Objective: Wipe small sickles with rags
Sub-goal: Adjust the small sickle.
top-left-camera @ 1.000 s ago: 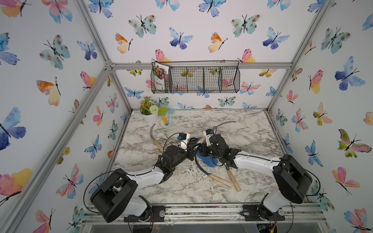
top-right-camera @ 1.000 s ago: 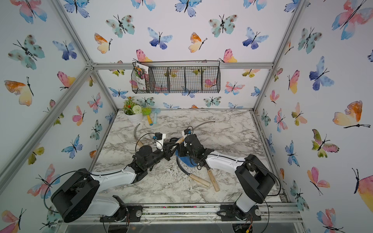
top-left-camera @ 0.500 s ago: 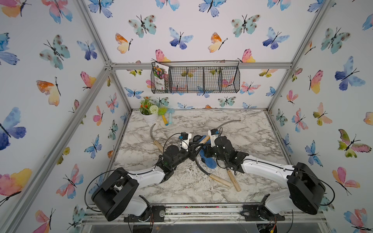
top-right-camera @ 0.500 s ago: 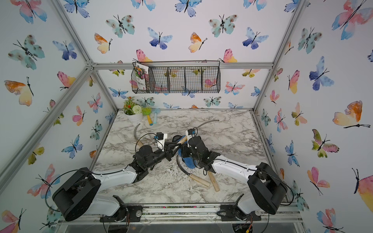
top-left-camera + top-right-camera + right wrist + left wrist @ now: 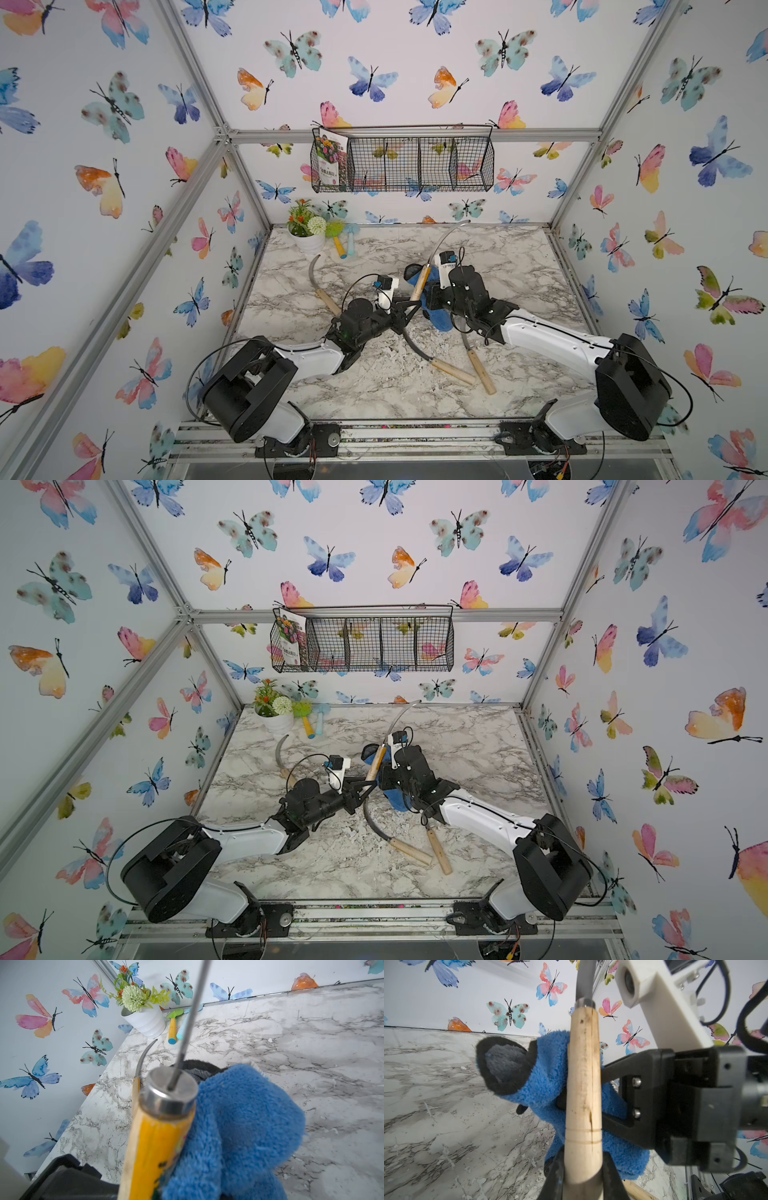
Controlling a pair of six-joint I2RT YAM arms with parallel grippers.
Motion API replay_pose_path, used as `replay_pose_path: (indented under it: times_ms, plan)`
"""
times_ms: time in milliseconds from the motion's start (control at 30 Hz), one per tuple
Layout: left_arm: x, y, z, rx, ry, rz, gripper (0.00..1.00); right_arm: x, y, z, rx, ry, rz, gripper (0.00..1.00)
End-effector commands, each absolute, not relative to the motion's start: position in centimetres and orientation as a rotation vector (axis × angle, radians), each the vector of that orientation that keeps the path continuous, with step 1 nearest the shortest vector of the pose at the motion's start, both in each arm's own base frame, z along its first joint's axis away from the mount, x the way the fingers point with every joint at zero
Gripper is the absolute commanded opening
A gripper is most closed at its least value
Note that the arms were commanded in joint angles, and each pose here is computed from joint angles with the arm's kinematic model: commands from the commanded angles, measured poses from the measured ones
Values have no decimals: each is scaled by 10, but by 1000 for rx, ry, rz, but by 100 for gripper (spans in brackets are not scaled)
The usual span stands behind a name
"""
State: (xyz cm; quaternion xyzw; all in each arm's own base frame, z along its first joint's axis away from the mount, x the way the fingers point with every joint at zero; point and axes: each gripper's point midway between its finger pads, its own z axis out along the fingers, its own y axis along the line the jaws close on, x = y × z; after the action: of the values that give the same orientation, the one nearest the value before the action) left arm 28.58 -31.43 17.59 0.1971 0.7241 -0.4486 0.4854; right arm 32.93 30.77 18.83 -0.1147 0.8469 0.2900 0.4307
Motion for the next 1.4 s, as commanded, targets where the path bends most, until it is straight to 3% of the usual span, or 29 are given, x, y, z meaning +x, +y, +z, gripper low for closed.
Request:
replay_pose_path:
  times_ms: [0,200,333,767,1067,1367]
  plan:
    - [255,-333,139,647,1897,-1194,0,329,344,242,-380,1939,914,2]
    - [258,-331,142,650,1894,-1158,8,323,353,223,-390,1960,988,3]
    - [261,-332,139,653,1903,-1142,0,316,358,224,-413,1955,1007,2]
    - [271,-311,144,583,1892,-1177,0,316,325,226,-321,1955,874,2]
    - [246,-277,201,554,1604,-1224,0,314,304,224,-256,2005,852,2]
    - [229,-233,225,442,1432,-1098,0,282,357,193,-456,2170,944,2]
